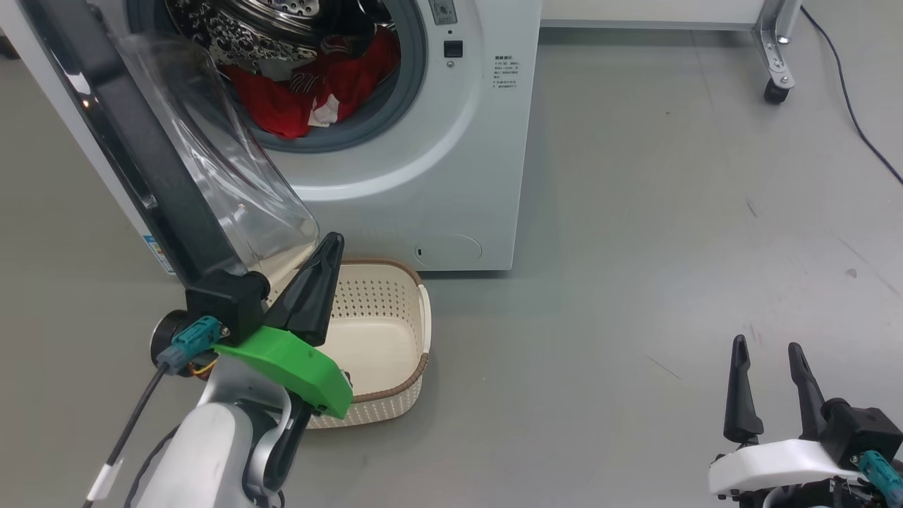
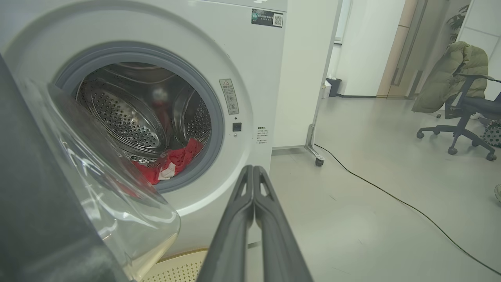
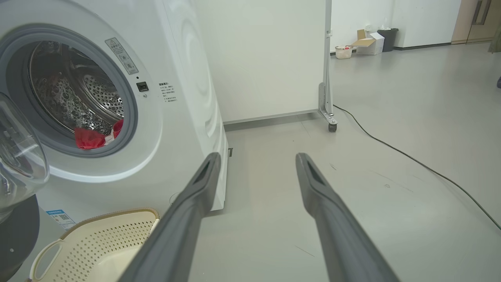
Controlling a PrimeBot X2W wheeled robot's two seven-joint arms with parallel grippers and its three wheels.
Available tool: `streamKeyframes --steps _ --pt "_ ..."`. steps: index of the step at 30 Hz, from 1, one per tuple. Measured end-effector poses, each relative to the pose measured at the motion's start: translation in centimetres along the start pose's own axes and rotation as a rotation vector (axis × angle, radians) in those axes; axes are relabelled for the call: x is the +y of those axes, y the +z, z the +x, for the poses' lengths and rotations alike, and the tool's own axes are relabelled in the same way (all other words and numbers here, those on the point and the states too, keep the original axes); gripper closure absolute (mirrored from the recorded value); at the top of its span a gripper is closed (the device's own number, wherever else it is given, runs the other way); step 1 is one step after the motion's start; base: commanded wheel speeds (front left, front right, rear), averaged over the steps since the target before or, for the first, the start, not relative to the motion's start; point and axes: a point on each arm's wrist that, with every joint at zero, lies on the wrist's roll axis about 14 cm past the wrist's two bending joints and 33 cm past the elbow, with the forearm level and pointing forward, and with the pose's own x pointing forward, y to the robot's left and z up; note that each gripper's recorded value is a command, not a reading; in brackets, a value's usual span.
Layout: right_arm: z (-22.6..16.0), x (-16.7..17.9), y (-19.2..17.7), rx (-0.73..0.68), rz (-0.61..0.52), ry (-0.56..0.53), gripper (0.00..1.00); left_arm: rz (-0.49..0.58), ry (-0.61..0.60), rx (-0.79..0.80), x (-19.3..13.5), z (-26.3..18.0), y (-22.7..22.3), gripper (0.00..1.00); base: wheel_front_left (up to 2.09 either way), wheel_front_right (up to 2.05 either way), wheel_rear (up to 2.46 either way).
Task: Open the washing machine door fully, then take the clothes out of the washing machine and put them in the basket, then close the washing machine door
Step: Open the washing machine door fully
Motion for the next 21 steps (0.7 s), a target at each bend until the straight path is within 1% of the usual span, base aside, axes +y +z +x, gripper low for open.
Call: streamKeyframes --steps 7,16,21 --pt "0.0 0.0 -0.3 0.008 0.005 0.0 0.0 -0.043 0.045 0.118 1.0 -0.6 -3.3 1.0 0.0 0.0 0.0" --pt "0.2 0.1 -0.6 0.017 0.005 0.002 0.0 -0.071 0.135 0.2 3.2 -1.5 -5.9 1.0 0.0 0.0 0.0" --pt "0.3 0.2 -0.7 0.021 0.002 0.009 0.0 -0.076 0.178 0.222 4.4 -2.0 -6.6 1.0 0.0 0.0 0.0"
